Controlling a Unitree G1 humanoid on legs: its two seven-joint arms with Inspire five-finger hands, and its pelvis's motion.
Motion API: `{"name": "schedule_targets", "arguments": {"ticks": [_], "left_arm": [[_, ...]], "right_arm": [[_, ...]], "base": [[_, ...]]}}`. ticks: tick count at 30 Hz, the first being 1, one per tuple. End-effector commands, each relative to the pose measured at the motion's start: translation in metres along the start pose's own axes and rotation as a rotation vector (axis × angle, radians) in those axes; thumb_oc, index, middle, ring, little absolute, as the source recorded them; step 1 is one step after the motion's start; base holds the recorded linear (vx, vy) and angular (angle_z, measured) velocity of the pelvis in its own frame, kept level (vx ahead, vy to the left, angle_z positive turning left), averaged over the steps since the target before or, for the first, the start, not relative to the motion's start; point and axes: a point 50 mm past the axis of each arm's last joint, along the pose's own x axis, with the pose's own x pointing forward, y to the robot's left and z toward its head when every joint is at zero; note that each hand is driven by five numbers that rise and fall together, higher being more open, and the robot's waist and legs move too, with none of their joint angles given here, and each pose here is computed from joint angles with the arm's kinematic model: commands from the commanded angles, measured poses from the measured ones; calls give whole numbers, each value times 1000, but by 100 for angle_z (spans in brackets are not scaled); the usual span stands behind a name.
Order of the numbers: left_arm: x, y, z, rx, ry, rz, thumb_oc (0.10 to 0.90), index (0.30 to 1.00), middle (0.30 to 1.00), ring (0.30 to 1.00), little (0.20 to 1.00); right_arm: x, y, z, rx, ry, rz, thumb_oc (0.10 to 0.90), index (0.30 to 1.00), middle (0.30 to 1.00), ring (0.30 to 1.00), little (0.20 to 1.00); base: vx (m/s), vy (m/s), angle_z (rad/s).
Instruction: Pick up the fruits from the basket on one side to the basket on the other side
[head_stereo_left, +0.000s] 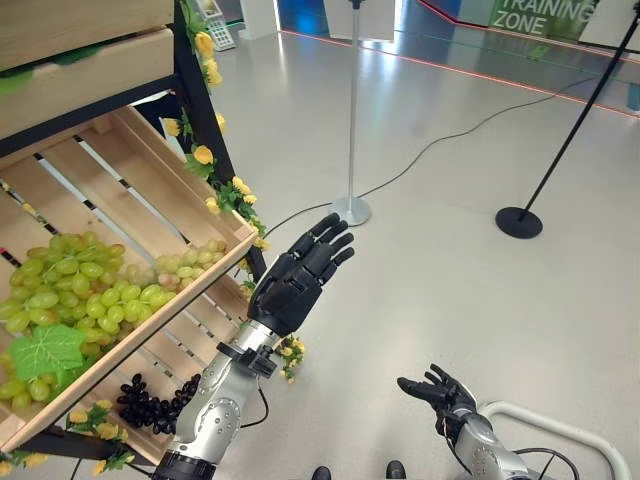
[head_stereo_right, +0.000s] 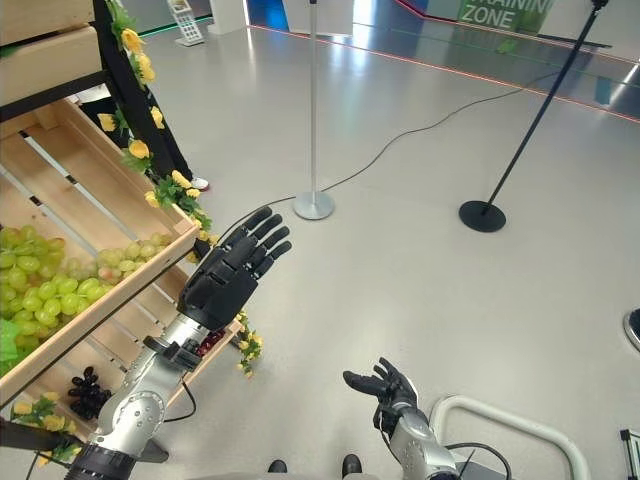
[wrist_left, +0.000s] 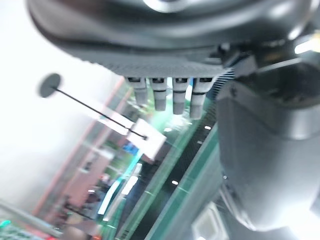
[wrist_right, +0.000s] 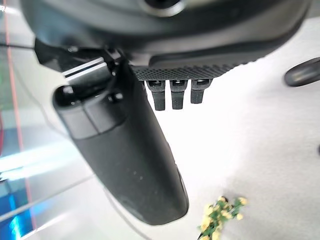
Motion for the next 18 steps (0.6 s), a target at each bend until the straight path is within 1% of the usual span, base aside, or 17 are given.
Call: {"name": "schedule_targets", "arguments": {"ticks": [1, 3, 4, 5, 6, 7, 10, 12, 13, 14, 15, 18], "left_arm": [[15, -14, 13, 131, -99, -83, 800, 900, 900, 900, 900], [6, -2, 1, 121, -53, -14, 800, 900, 900, 900, 900], [0, 7, -5, 159, -27, 49, 800, 900, 900, 900, 900], [-5, 15, -11, 184, -7, 99, 800, 900, 900, 900, 900], [-13, 27, -21, 196, 42, 166, 800, 900, 900, 900, 900], [-17, 33, -26, 187, 69, 200, 800, 900, 900, 900, 900], [-26, 46, -45, 189, 145, 276, 800, 900, 900, 900, 900], [-32, 56, -73, 204, 284, 381, 800, 900, 900, 900, 900], [-32, 56, -75, 204, 293, 382, 800, 900, 900, 900, 900], [-32, 56, -78, 213, 315, 388, 800, 900, 900, 900, 900], [-39, 62, -94, 238, 408, 414, 800, 900, 900, 900, 900], [-58, 69, -121, 234, 555, 482, 800, 900, 900, 900, 900]], "right_arm": [[0, 8, 36, 4, -204, 6, 800, 900, 900, 900, 900], [-1, 7, 32, -13, -222, 7, 800, 900, 900, 900, 900], [0, 8, 30, -32, -219, 26, 800, 900, 900, 900, 900], [1, 10, 30, -60, -219, 41, 800, 900, 900, 900, 900], [3, 8, 30, -107, -226, 49, 800, 900, 900, 900, 900], [4, 6, 29, -131, -226, 51, 800, 900, 900, 900, 900], [7, -2, 21, -188, -208, 52, 800, 900, 900, 900, 900], [13, -11, 15, -289, -145, 42, 800, 900, 900, 900, 900], [14, -11, 15, -291, -143, 41, 800, 900, 900, 900, 900], [14, -11, 14, -294, -137, 42, 800, 900, 900, 900, 900], [17, -12, 9, -319, -101, 57, 800, 900, 900, 900, 900], [16, -17, -4, -363, -43, 19, 800, 900, 900, 900, 900]], "base": [[-51, 168, -27], [-98, 160, -28], [-159, 140, -37], [-196, 137, -82], [-155, 92, -151], [-104, 42, -165], [-72, -94, -107], [-109, -179, -91], [-75, -96, -63], [-33, -56, -18], [-21, -64, -18], [20, -37, -13]]}}
